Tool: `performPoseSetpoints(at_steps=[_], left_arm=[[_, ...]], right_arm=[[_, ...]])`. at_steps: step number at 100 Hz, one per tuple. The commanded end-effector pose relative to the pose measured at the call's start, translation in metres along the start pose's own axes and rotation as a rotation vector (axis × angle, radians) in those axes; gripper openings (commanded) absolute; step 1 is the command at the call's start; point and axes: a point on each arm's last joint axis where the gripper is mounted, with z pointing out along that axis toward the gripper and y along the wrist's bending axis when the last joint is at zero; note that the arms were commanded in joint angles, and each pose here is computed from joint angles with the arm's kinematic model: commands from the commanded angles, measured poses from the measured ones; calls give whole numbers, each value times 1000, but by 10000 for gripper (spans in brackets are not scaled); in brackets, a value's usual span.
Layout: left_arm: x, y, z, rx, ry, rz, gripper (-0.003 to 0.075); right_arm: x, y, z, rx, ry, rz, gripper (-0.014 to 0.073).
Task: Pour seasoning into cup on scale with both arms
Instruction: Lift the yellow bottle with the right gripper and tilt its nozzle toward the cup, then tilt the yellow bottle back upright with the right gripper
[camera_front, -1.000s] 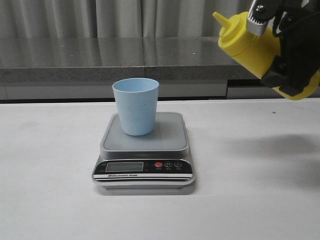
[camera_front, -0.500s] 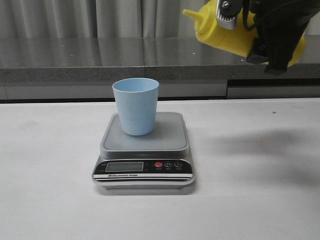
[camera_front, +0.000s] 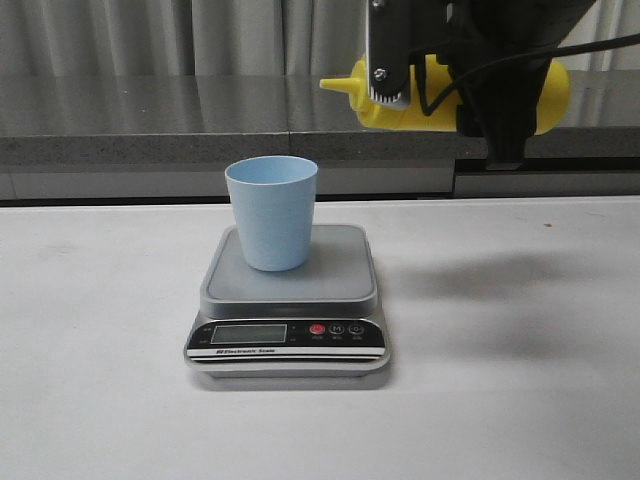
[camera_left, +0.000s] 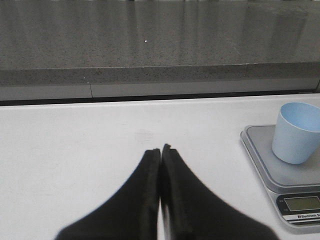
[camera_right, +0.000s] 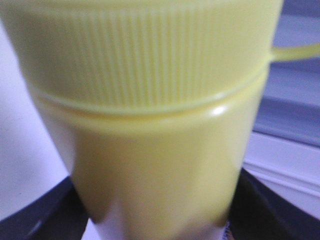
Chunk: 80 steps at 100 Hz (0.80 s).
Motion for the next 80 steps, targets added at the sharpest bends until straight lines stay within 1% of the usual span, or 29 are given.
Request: performPoseSetpoints(at_steps=[1,8,22,39,48,73,80], left_arm=[[-14,-1,-2,5,-94,-16,-20],[-14,-1,-2,5,-94,-16,-20],[-14,-1,-2,5,-94,-16,-20],[-14,-1,-2,5,-94,-16,-20],[-14,-1,-2,5,-94,-16,-20],[-14,-1,-2,5,-94,-16,-20],[-14,-1,-2,5,-94,-16,-20]], right_arm=[[-1,-22,-10,112,18,-50,-67],[-3,-22,-9,135,32,-90,-67],[-9,-24,-12,179,10,-160,-67],[-12,-27,-14,227,3,-182,-67],[-14,-30,-15,260,-3,-226,-67],[-19,-28,-17,253,-29,-233,-67],[-19,-26,-16,240,-33,-205,-67]])
